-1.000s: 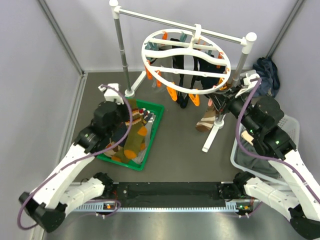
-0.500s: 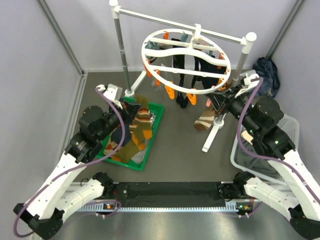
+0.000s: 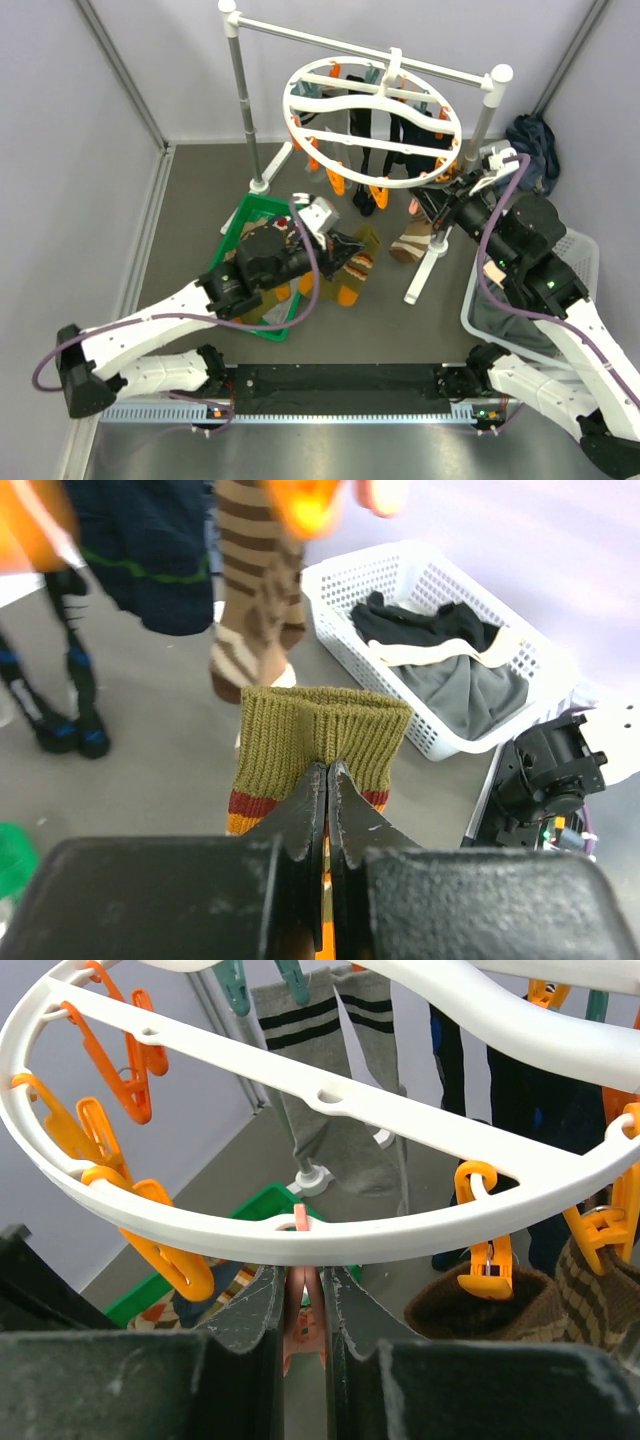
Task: Clip the socks to the hanger
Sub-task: Clamp the sock onto the hanger.
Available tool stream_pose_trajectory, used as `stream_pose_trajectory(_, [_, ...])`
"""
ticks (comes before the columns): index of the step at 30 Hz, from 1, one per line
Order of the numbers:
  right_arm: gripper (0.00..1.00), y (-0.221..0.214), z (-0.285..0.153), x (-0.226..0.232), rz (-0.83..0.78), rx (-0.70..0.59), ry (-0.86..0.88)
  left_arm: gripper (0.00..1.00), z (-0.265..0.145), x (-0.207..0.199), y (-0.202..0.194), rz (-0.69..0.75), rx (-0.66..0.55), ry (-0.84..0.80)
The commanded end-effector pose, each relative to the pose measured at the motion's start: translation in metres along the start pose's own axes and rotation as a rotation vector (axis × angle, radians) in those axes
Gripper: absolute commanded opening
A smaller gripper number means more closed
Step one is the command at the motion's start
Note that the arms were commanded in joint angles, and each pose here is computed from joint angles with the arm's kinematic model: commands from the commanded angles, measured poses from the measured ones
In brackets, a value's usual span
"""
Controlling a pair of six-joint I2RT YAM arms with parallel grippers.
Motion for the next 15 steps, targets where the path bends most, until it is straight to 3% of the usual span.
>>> stream_pose_trajectory(1, [0.0,-0.001,-0.002,0.003,0.038,-0.011,0.024,0.0,0.028,-0.016,0.019,0.061,-0.164,-0.016])
stream_pose_trajectory(15, [0.0,-0.004,-0.003,0.005,0.047,-0.005,0.044,0.0,0.074,-0.031,0.032,0.14,-0.284,0.003])
Point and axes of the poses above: each gripper's point midway between its finger pads, its own z axis out along the fingers, its own x axis along the line the jaws close on, y = z × x, the point moved 9 cm from there along -z, back along the fingers, and after that the axes turned 9 degrees about -z, right-handed, at the moved point
